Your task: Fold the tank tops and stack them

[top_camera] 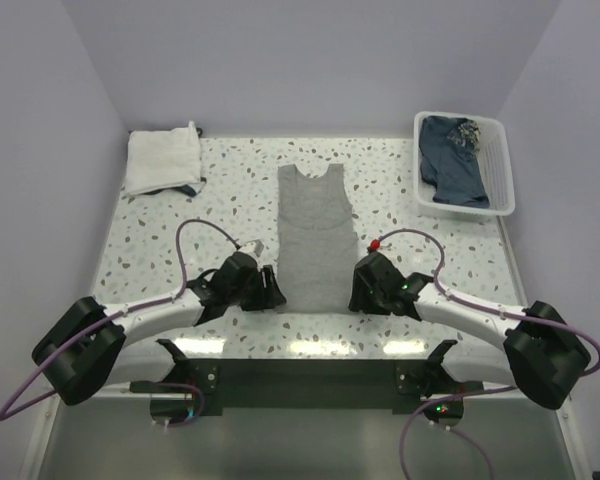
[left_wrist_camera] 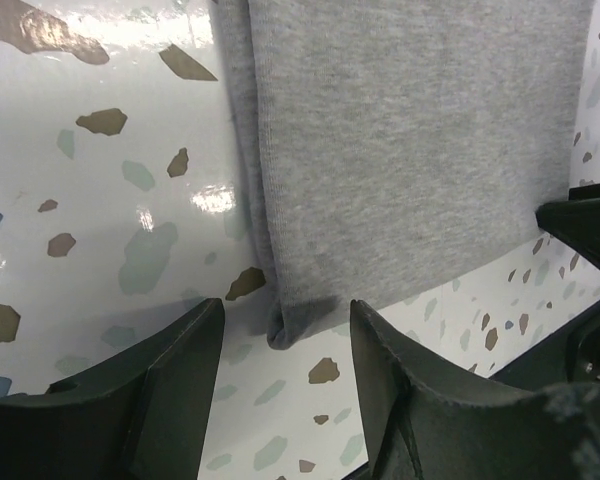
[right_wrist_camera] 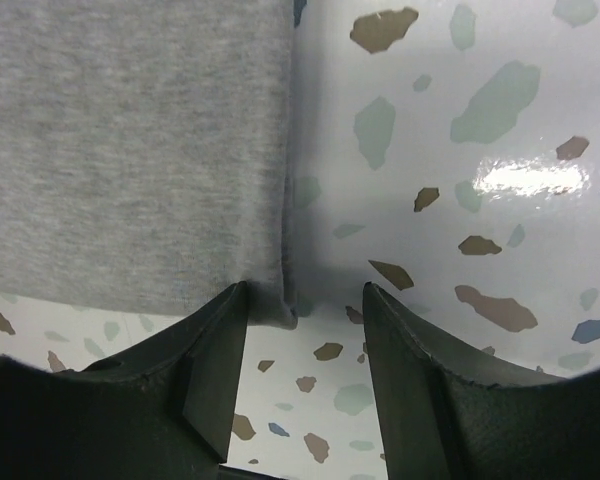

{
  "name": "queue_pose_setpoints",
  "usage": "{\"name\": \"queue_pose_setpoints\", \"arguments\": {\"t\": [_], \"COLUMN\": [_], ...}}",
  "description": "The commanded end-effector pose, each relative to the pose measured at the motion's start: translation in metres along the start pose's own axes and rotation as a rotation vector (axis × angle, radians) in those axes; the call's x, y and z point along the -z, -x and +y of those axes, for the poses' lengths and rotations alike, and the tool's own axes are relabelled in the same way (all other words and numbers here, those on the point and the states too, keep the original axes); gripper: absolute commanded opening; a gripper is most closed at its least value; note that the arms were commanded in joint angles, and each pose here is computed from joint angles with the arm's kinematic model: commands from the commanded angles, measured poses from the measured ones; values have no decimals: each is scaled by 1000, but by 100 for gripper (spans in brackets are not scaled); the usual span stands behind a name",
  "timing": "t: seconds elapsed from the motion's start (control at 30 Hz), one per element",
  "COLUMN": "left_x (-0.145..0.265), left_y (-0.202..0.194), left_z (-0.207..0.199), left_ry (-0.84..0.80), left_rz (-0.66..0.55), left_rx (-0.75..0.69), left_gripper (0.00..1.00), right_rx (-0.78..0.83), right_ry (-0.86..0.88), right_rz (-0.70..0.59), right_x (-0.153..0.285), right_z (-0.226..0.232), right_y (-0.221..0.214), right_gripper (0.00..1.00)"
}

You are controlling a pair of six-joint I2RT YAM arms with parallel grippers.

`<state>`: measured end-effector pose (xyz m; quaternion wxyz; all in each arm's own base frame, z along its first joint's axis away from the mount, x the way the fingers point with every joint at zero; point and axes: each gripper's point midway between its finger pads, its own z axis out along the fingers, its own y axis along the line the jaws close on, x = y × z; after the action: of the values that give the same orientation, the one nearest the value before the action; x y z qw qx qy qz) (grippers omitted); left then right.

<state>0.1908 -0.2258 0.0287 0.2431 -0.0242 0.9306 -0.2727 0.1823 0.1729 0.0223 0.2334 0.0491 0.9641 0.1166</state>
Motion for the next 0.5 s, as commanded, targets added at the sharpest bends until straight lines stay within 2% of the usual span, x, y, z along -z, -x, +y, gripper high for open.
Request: {"name": "queue_pose_setpoints", "arguments": {"t": [0.0, 0.23, 0.37, 0.43, 0.47], "left_x": [0, 2, -3, -7, -8], "left_y": [-4, -19, -28, -29, -28], "left_z": [-8, 5, 3, 5, 3], "left_ry": [-42, -1, -15, -4, -13], "left_rz": [-4, 0, 15, 21, 16], "left_rx": [40, 82, 83, 79, 71], "left_gripper": [58, 52, 47, 45, 38], "right_rx": [-83, -117, -117, -106, -98], "right_ry": [81, 88, 98, 94, 83], "right_rz": [-1, 26, 44, 46, 53], "right_x": [1, -5, -9, -11, -13], "right_z": [15, 14, 16, 17, 15], "right_y": [-3, -13, -18, -18, -19], "right_gripper": [53, 53, 49, 41, 36]}}
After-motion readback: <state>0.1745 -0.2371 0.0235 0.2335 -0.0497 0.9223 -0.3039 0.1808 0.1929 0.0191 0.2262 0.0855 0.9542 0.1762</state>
